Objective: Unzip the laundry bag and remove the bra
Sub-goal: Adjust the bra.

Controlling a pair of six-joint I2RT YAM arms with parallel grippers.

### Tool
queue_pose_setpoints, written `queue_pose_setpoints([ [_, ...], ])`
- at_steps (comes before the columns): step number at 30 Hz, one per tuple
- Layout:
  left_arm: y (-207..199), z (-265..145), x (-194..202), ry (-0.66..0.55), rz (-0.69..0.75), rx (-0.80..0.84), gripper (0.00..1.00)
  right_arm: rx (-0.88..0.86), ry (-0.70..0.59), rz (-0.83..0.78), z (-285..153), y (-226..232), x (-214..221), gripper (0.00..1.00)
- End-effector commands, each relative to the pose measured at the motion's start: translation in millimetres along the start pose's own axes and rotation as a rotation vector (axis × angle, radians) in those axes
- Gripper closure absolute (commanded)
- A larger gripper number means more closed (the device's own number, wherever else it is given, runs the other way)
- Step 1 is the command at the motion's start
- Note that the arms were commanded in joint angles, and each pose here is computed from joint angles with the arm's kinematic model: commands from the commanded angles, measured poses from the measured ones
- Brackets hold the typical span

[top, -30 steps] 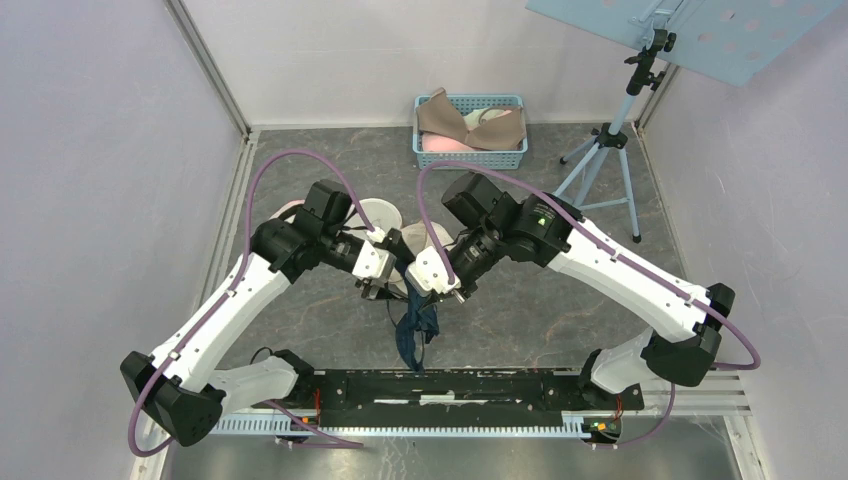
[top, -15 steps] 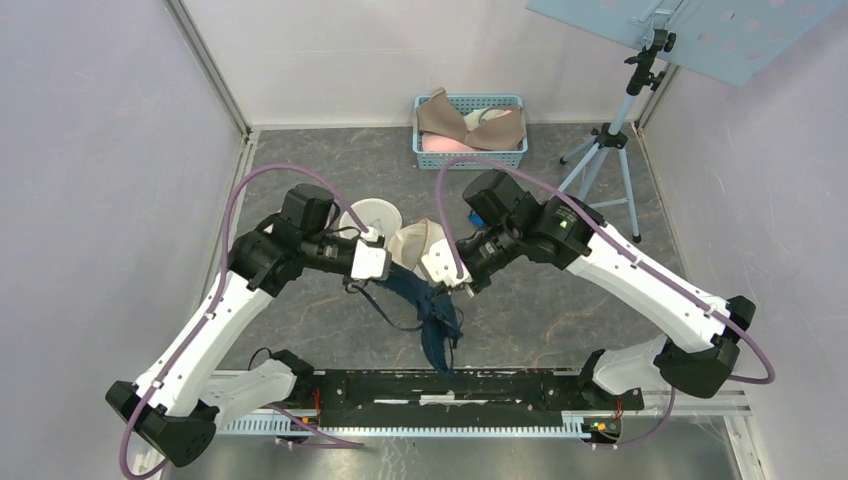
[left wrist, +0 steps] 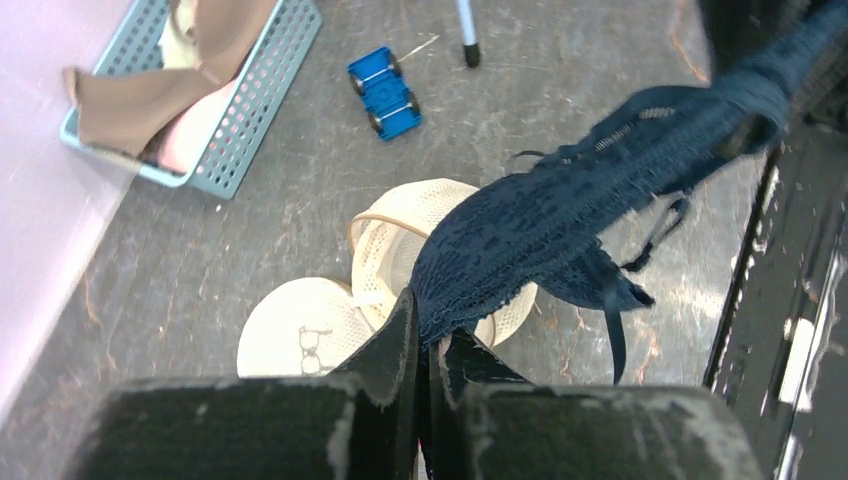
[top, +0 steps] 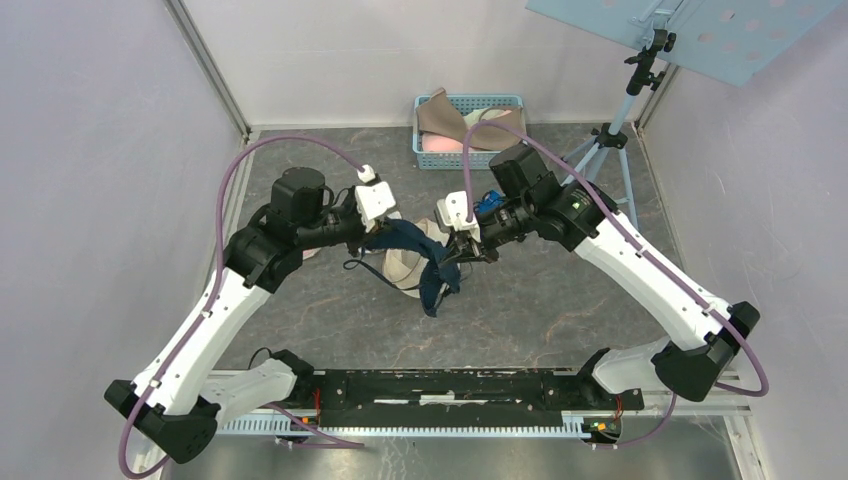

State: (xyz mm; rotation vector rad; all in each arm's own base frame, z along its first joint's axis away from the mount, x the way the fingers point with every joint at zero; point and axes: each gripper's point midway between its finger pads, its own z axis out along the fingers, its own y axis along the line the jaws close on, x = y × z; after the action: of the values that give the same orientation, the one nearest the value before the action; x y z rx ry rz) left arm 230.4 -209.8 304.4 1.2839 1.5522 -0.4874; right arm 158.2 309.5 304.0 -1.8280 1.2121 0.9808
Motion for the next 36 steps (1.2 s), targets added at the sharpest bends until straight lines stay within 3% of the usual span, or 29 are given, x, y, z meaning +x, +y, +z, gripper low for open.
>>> queue_pose_setpoints([
  [1, 43, -11, -21, -0.031, -0.237, -0.246, 0.98, -0.007, -0.09, 0.083, -2, 2, -16, 1.0],
  [8, 8, -5, -52, -0.165, -0.409, -0.054, 0.98, 0.145, -0.206, 0.132, -2, -25, -29, 1.0],
  [14, -24, -8, -64, -0.228, -0.382, 0.132, 0.98, 0.291, -0.202, 0.092, -12, -46, -29, 0.91],
  [22, -31, -3, -57, -0.198, -0.387, 0.181, 0.98, 0.427, -0.178, -0.02, -35, -45, -28, 0.57],
  [28, -36, 0, -57, -0.192, -0.404, 0.232, 0.98, 0.52, -0.157, -0.068, -53, -42, -26, 0.51],
  [33, -28, 0, -58, -0.204, -0.439, 0.255, 0.98, 0.521, -0.137, -0.069, -54, -29, -12, 0.33],
  [36, -25, -7, -64, -0.241, -0.398, 0.286, 0.98, 0.56, -0.124, -0.049, -58, -26, -2, 0.15],
])
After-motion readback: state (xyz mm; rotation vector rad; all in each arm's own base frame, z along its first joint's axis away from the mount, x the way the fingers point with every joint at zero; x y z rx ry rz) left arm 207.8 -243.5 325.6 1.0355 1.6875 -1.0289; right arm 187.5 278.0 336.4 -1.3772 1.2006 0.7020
